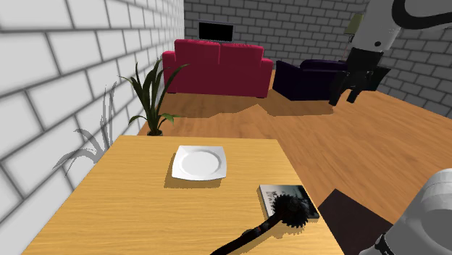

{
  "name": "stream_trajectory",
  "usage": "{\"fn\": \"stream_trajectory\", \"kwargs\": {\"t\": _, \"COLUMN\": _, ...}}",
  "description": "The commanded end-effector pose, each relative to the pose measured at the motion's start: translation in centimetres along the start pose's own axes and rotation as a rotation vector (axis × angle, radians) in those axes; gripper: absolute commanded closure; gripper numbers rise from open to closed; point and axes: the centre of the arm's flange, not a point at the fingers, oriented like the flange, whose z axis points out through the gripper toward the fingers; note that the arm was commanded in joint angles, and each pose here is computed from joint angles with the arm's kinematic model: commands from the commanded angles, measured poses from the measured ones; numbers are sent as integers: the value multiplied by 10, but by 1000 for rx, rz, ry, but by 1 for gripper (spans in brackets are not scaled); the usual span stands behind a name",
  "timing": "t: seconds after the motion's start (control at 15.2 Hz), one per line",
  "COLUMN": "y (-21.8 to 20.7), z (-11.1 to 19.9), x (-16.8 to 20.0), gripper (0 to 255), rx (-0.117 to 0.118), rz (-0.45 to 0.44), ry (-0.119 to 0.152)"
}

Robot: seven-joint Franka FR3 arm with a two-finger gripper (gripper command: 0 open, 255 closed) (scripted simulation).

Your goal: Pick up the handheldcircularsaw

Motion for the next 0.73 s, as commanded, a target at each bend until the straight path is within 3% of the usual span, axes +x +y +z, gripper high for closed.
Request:
{"fn": "stream_trajectory", "kwargs": {"t": 0.0, "y": 0, "z": 0, "x": 0, "gripper": 0, "rx": 0, "rz": 0, "ry": 0}}
{"fn": "stream_trajectory", "kwargs": {"t": 0.66, "y": -54, "z": 93, "x": -77, "gripper": 0, "rx": 26, "rz": 433, "ry": 20}}
